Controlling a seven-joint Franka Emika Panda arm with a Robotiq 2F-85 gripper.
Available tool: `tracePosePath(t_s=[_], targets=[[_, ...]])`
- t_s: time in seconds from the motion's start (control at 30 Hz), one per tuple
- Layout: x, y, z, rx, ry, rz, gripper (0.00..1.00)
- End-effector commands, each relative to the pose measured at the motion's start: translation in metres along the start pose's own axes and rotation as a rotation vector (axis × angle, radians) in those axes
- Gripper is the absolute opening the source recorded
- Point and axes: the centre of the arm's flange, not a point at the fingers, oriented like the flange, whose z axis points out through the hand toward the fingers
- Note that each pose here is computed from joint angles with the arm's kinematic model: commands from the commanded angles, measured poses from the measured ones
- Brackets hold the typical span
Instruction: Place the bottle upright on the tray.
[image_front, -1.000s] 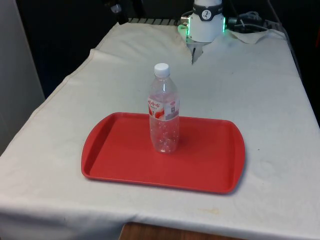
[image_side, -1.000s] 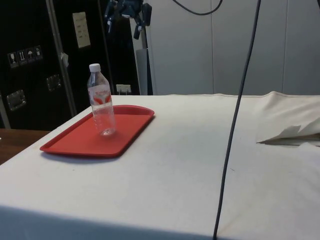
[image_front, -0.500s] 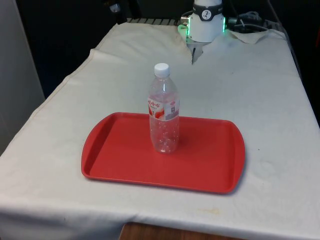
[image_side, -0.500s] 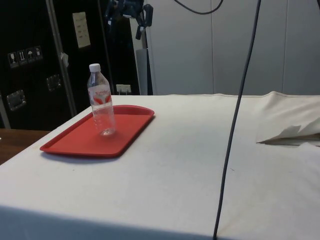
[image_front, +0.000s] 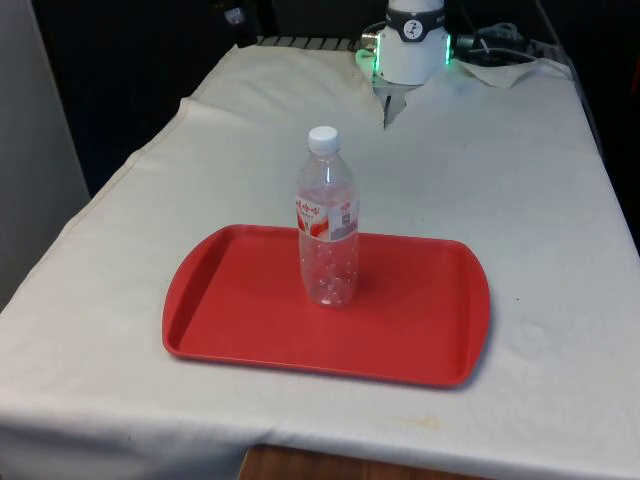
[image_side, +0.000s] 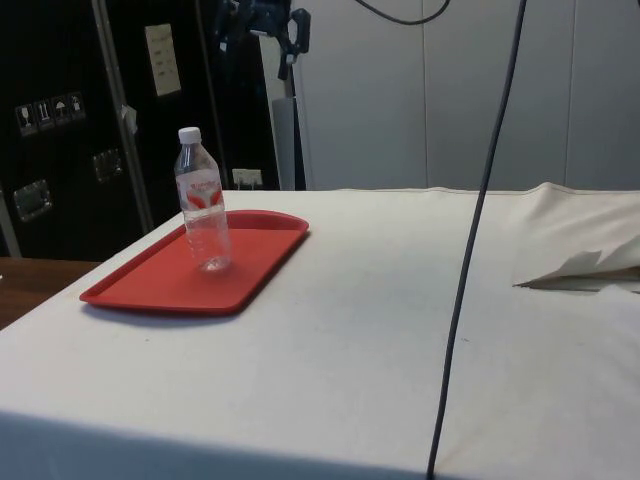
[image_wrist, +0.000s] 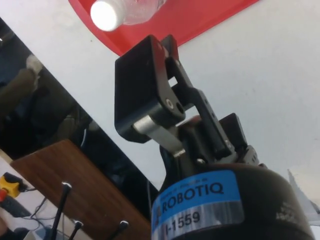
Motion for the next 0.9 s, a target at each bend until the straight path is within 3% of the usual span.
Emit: tracePosePath(t_s=[0.0, 0.2, 0.23, 0.3, 0.53, 0.57, 0.6, 0.83, 0.87], targets=[[0.001, -0.001, -0.002, -0.009, -0.024, -0.012, 1.00], [0.002, -0.004, -0.002, 0.002, -0.047, -0.035, 1.00], [0.002, -0.004, 0.000, 0.014, -0.027, -0.029, 1.00], [0.004, -0.005, -0.003, 0.007, -0.058, -0.047, 1.00], [0.008, -0.010, -0.005, 0.025, -0.085, -0.081, 1.00], [0.007, -0.010, -0.003, 0.035, -0.064, -0.071, 1.00], [0.008, -0.011, -0.006, 0.026, -0.089, -0.085, 1.00], [0.012, -0.016, -0.010, 0.044, -0.115, -0.117, 1.00], [0.011, -0.016, -0.008, 0.057, -0.095, -0.108, 1.00]])
